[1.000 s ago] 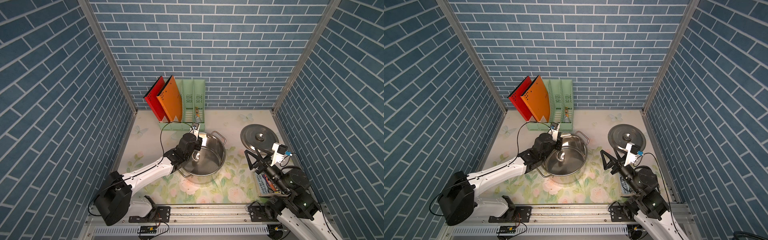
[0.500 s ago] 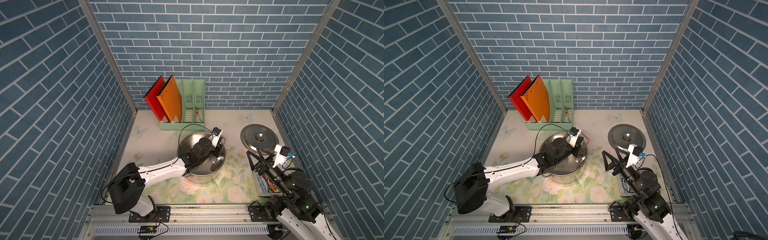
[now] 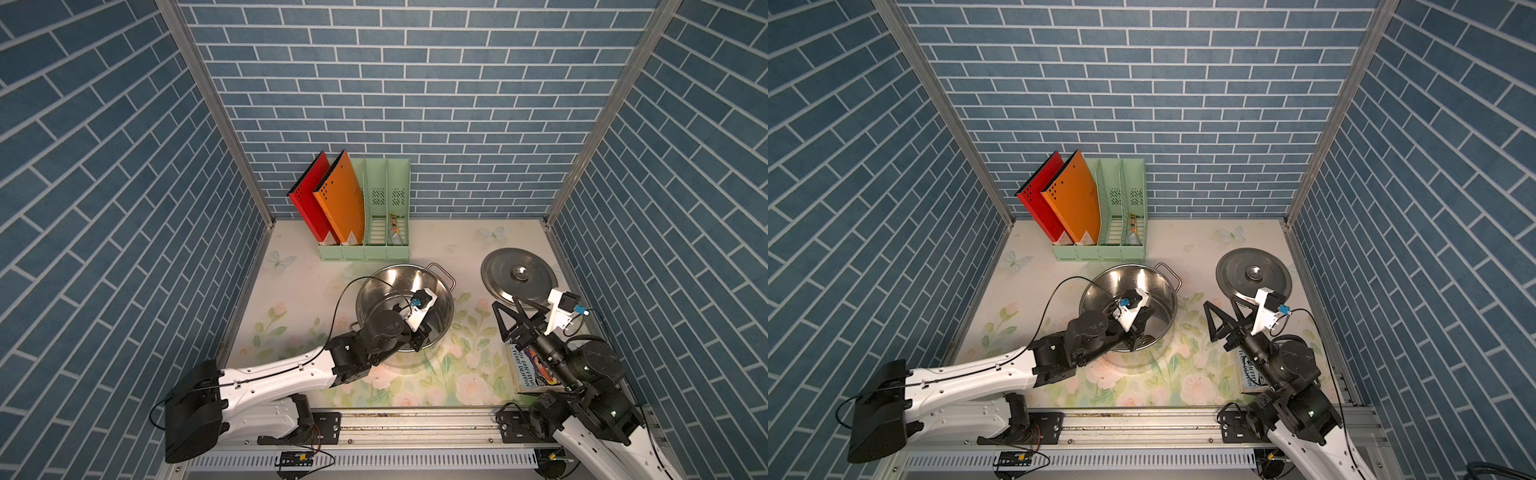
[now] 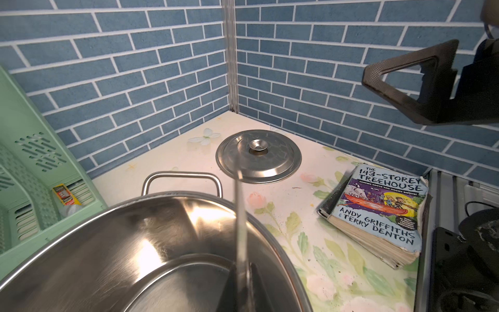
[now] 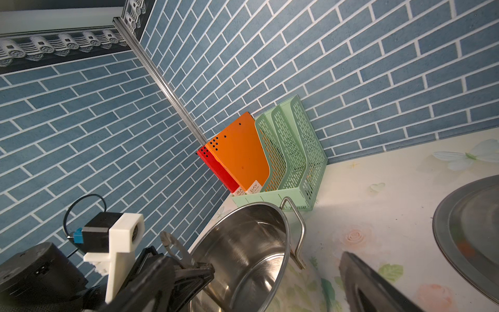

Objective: Stir the soup with a spoon
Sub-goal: Stir the soup in the pan with a stick.

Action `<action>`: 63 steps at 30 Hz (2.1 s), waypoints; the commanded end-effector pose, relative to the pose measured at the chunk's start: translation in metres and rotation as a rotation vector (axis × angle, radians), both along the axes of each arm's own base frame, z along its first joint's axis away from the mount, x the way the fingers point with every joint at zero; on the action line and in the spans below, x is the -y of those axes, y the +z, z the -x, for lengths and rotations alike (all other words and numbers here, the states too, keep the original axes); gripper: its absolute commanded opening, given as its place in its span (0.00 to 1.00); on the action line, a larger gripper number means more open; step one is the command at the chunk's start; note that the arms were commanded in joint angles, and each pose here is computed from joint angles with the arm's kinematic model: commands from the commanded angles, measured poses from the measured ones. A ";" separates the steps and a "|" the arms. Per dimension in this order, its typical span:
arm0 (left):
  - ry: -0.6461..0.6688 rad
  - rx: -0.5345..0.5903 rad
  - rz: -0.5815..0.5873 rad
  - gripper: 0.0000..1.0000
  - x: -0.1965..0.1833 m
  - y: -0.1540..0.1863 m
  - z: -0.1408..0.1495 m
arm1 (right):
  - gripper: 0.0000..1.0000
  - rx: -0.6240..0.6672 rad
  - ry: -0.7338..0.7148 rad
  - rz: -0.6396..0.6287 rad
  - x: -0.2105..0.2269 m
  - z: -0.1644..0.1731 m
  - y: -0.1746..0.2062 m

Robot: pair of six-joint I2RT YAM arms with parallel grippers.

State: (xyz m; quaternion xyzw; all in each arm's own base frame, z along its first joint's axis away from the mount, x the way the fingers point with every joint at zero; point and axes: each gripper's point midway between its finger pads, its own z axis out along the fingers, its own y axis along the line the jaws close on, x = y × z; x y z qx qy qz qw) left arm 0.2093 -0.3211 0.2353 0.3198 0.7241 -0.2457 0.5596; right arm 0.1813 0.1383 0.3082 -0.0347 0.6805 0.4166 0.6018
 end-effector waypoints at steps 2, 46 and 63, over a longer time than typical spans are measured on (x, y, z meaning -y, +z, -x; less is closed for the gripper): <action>0.206 -0.047 -0.097 0.00 -0.047 -0.024 -0.014 | 1.00 0.005 0.026 -0.024 -0.008 -0.003 0.003; 0.011 0.097 0.042 0.00 0.035 0.045 -0.088 | 1.00 0.006 0.001 -0.012 -0.001 0.000 0.011; -0.057 0.093 -0.123 0.00 -0.018 0.010 -0.009 | 1.00 0.027 0.049 0.011 -0.016 -0.006 0.008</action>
